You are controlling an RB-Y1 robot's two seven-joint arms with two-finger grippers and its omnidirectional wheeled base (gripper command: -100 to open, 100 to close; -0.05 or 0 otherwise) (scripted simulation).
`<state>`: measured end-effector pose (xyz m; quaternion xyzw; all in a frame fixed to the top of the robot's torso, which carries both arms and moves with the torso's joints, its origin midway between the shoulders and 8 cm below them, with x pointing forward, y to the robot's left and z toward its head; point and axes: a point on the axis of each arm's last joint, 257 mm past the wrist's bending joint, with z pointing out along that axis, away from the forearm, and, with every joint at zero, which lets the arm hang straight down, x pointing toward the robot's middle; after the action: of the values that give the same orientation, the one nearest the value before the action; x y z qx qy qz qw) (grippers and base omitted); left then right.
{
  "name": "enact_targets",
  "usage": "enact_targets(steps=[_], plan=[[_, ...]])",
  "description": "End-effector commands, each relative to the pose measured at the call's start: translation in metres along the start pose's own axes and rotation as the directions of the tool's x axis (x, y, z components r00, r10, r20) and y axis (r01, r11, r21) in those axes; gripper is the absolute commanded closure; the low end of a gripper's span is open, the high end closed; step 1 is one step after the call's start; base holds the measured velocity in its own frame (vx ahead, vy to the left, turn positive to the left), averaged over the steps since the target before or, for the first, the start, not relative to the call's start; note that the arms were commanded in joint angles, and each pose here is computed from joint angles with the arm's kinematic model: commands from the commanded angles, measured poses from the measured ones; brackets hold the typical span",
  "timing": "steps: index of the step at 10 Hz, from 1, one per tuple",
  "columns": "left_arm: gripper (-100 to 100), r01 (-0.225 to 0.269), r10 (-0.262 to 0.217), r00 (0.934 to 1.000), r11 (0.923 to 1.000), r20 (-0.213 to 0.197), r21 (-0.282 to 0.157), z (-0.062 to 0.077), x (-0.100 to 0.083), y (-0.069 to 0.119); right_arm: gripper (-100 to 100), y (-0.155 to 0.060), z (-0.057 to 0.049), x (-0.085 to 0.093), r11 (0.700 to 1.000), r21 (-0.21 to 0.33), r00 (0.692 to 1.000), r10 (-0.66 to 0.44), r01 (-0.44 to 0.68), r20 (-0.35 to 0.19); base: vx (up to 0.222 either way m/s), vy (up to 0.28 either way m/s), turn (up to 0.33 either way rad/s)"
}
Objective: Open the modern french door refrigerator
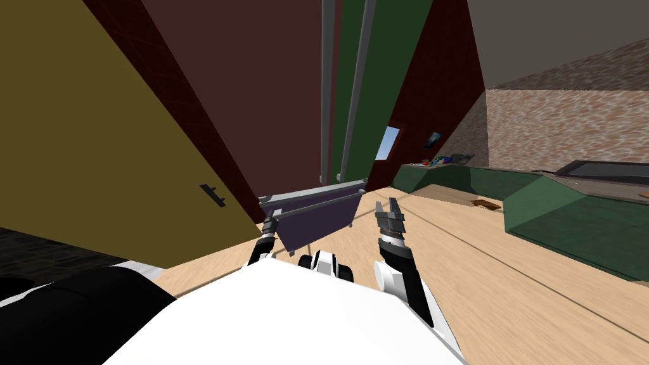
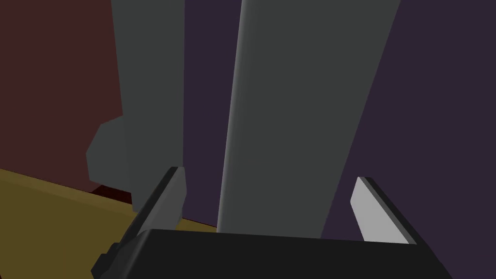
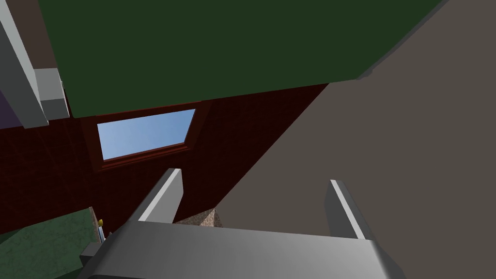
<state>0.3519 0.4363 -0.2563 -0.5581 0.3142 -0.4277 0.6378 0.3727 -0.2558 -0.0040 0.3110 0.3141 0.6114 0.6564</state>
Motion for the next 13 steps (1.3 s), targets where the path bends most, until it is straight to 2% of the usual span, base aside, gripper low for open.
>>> enact_targets(steps=[1,2,6,13], plan=[[100,0.001,-0.001,1.0000,1.0000,-0.003,0.002,-0.003,0.003,0.008,0,0.000,0.000,0.000,1.000,0.000,1.000,0.000,0.000,0.000,-0.065,-0.012,0.014],[100,0.001,-0.001,1.0000,0.9999,-0.005,0.015,0.000,0.002,0.001,0,0.000,0.000,0.000,1.000,0.000,1.000,0.000,0.000,0.000,-0.034,-0.014,-0.003],[100,-0.003,0.003,1.0000,1.0000,-0.004,0.005,-0.001,-0.008,-0.009,0,0.000,0.000,0.000,1.000,0.000,1.000,0.000,0.000,0.000,-0.139,-0.128,0.008],[100,-0.002,0.002,1.0000,1.0000,-0.007,-0.001,-0.011,-0.007,-0.009,0,0.000,0.000,0.000,1.000,0.000,1.000,0.000,0.000,0.000,-0.123,-0.087,0.010]])
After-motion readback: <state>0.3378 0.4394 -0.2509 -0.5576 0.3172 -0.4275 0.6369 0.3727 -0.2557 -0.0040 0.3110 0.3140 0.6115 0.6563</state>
